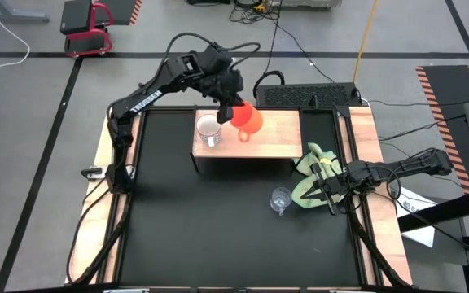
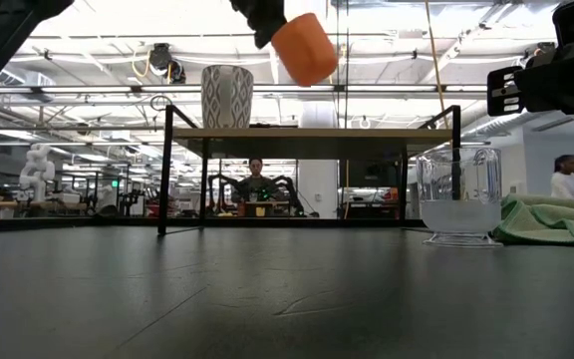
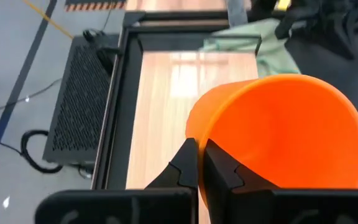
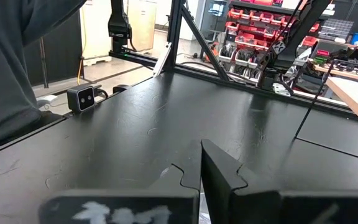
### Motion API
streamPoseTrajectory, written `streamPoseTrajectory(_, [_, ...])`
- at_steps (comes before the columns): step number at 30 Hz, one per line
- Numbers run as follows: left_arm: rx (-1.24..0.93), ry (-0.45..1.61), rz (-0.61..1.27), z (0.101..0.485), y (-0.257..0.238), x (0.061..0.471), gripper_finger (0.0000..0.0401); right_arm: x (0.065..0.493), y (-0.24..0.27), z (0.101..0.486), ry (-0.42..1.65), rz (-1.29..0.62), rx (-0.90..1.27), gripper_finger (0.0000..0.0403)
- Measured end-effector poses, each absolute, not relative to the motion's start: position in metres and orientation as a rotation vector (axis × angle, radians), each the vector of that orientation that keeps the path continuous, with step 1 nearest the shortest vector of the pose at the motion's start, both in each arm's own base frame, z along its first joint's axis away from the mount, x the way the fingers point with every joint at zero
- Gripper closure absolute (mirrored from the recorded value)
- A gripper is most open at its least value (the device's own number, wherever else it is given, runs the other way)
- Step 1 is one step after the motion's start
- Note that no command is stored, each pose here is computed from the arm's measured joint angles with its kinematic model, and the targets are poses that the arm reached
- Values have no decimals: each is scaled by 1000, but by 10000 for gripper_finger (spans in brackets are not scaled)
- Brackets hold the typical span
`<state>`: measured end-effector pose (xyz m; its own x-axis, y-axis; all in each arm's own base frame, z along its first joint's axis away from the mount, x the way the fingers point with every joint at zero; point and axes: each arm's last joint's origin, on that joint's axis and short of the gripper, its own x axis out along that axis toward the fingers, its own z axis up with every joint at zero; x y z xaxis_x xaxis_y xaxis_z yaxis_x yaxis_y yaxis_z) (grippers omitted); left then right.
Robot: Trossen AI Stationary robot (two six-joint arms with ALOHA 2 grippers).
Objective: Stack small to large cups/mugs on shelf
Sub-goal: Put the orange cup on the shelf
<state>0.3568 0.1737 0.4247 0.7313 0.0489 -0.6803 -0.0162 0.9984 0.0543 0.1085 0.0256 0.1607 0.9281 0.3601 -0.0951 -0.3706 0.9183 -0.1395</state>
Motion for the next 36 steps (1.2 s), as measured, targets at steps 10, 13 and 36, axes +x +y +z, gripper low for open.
streamPoseTrajectory(10, [64, 886, 52, 416, 163, 353, 397, 108, 26, 161, 68, 375, -156, 403])
streamPoseTrajectory(13, [78, 919, 20, 413, 156, 355, 397, 108, 26, 161, 68, 376, -156, 403])
streamPoseTrajectory(36, [74, 1063, 65, 375, 164, 379, 397, 109, 26, 161, 63, 374, -141, 403])
